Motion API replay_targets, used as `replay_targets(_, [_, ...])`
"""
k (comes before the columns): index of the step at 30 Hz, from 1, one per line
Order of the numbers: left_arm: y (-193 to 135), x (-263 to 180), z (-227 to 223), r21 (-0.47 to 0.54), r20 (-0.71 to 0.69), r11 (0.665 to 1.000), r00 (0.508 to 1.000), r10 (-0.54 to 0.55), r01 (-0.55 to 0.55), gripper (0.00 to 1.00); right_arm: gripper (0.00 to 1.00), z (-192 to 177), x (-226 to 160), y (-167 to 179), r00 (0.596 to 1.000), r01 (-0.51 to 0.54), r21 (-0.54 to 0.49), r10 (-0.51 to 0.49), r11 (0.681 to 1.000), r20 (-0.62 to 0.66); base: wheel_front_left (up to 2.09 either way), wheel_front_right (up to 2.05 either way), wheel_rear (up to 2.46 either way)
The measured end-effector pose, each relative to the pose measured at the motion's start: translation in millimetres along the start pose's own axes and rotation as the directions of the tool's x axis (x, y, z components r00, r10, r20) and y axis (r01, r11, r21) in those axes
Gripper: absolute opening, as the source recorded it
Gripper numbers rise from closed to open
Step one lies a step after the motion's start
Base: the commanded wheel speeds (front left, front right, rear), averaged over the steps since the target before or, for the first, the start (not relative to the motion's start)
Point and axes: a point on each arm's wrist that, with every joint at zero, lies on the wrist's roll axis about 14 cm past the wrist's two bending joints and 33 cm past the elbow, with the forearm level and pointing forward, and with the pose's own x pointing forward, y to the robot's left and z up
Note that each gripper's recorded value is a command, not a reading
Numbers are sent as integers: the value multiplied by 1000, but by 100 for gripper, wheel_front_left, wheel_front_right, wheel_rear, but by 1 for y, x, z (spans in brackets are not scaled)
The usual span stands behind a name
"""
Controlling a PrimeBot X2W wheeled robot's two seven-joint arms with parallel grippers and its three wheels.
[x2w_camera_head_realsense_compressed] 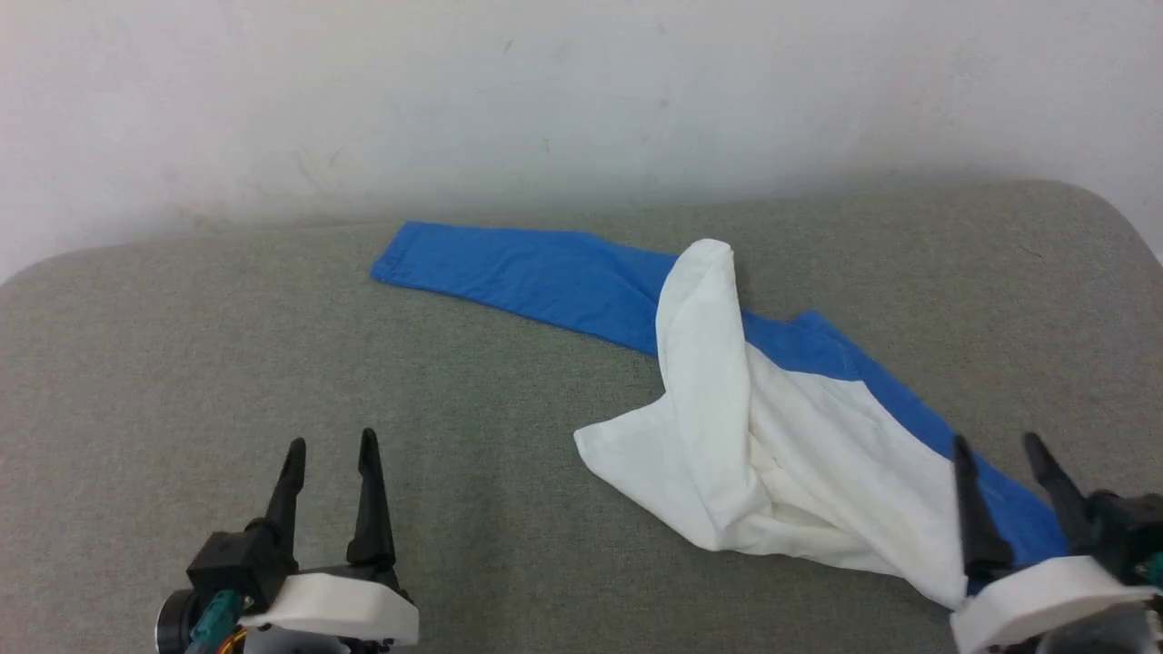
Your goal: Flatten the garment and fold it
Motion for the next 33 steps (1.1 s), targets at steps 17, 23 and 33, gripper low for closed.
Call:
replay_targets(17, [-134,50,-88,2,-398,877,805,-440,480,100,100,7,8,58,987,-159,-17,160,987,6,0,0,0])
replay_targets(23, [-148,41,-152,23,-682,801,595,-425,598,100,100,-5,15,48,992,-127,-17,126,992,-29,0,0,0])
replay_targets(33, [-175,37,-171,15,-829,653,374,-415,758,0,100,-19,13,28,996,-64,-6,64,998,-67,0,0,0])
